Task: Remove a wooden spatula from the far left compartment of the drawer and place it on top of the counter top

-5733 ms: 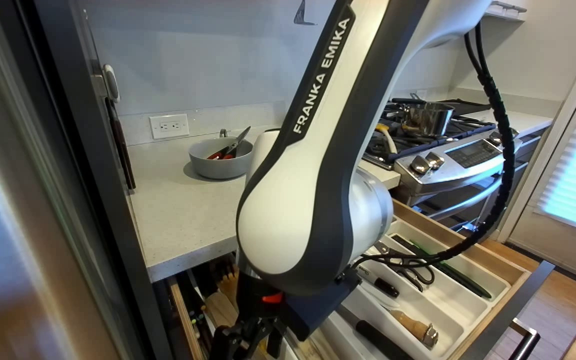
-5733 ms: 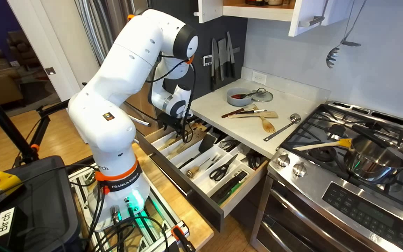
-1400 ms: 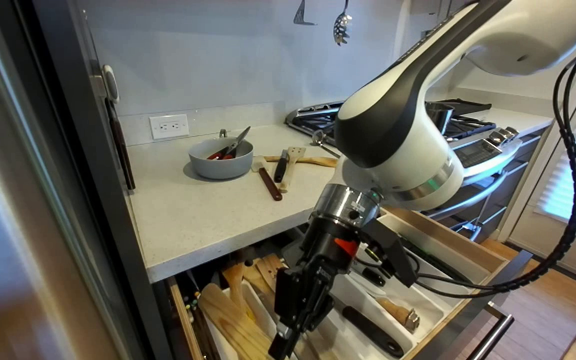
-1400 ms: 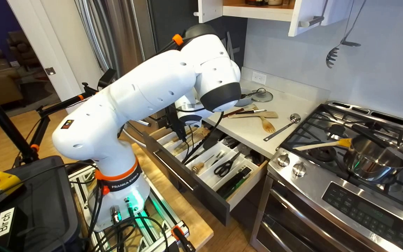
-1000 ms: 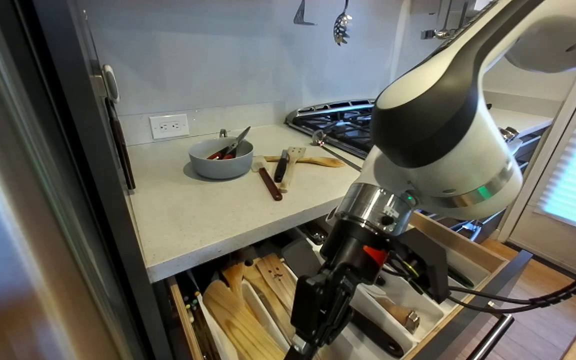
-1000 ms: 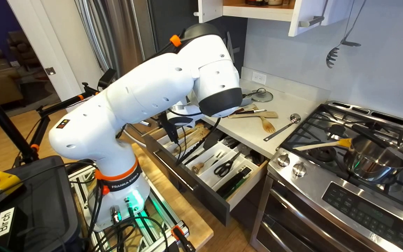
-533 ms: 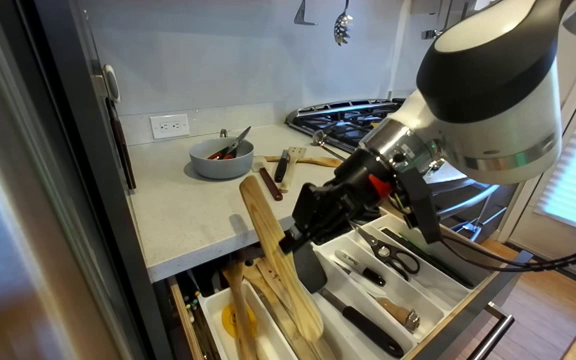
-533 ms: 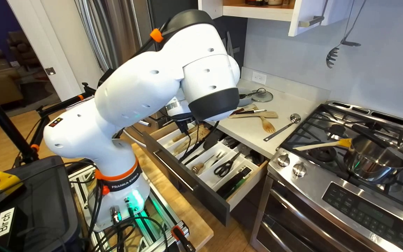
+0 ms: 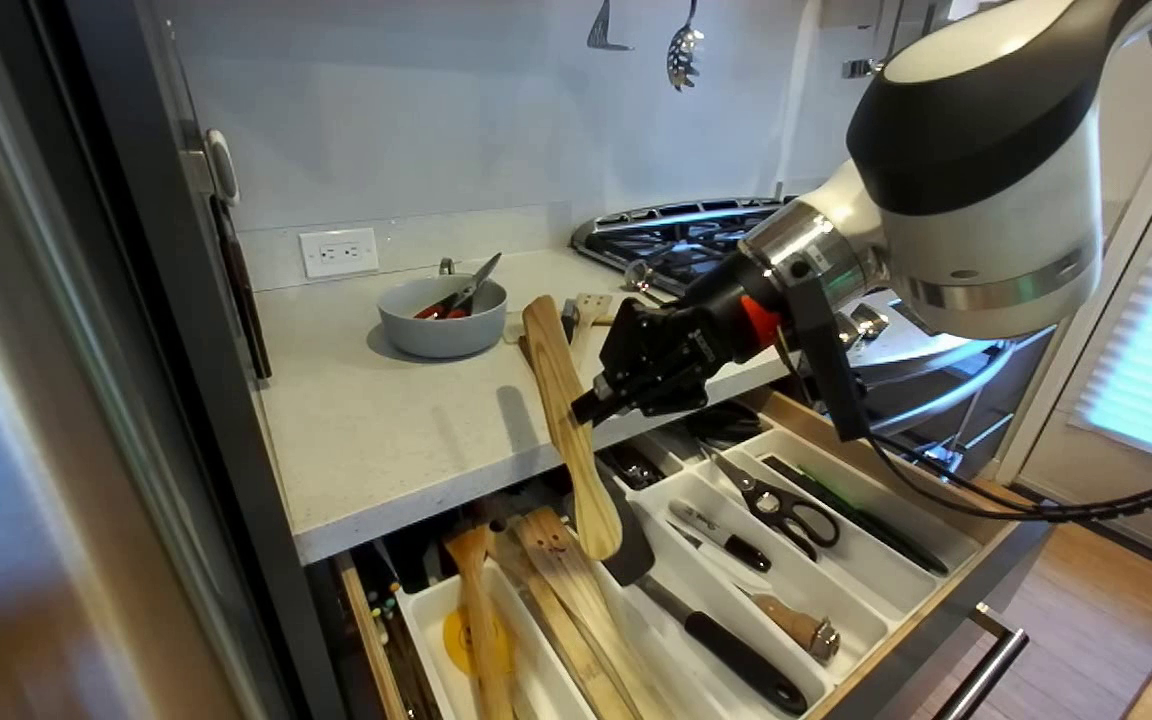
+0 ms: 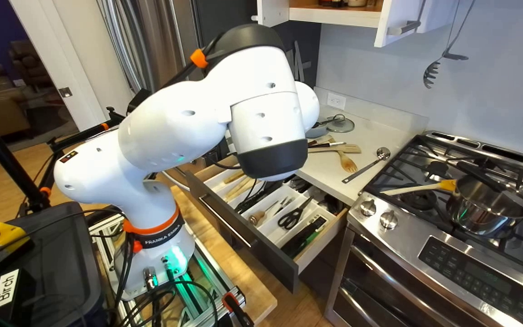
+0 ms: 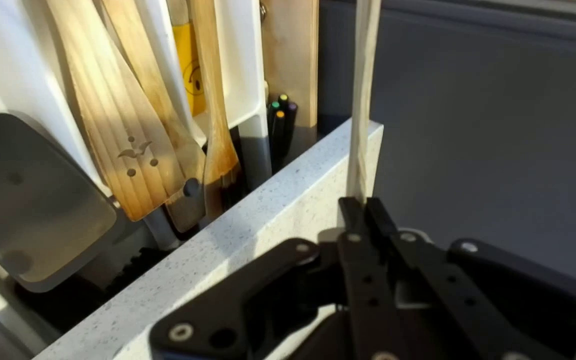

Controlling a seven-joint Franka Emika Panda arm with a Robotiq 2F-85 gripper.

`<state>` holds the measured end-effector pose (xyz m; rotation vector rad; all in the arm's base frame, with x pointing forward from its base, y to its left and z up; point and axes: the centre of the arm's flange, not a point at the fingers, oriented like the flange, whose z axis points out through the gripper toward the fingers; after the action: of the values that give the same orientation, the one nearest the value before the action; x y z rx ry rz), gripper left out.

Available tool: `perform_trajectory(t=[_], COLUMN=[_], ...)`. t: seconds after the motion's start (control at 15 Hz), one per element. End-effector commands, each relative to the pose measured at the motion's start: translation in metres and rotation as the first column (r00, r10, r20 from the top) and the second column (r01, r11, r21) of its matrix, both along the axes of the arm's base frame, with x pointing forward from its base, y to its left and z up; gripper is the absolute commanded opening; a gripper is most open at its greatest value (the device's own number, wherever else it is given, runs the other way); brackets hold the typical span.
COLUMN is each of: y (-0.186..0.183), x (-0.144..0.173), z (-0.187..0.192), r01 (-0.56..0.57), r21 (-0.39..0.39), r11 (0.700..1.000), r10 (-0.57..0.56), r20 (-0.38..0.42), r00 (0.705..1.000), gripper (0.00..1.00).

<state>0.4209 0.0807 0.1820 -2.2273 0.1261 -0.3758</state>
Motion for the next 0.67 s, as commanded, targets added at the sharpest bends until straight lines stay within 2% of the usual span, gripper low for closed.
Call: perform_trajectory(t=[0.0,0.13,0.27,0.6], y=[-0.05,-0.084,-0.117,-0.173], x=[0.016,0.024,0.032,0.066], z=[0.01,0.018,0.022,0.028], r01=[0.151,0.242,0.344,0.551], r21=[0.111,0.142,0.164,0.249], r11=[0.982,0.96,0.925,0.797], r10=[-0.154,-0.247,-0.349,-0.55], r20=[0.018,0.018,0.005,-0.078], r00=[0.988,0.969,0.937,0.831], gripper=[0.01,0.01,0.01,0.01])
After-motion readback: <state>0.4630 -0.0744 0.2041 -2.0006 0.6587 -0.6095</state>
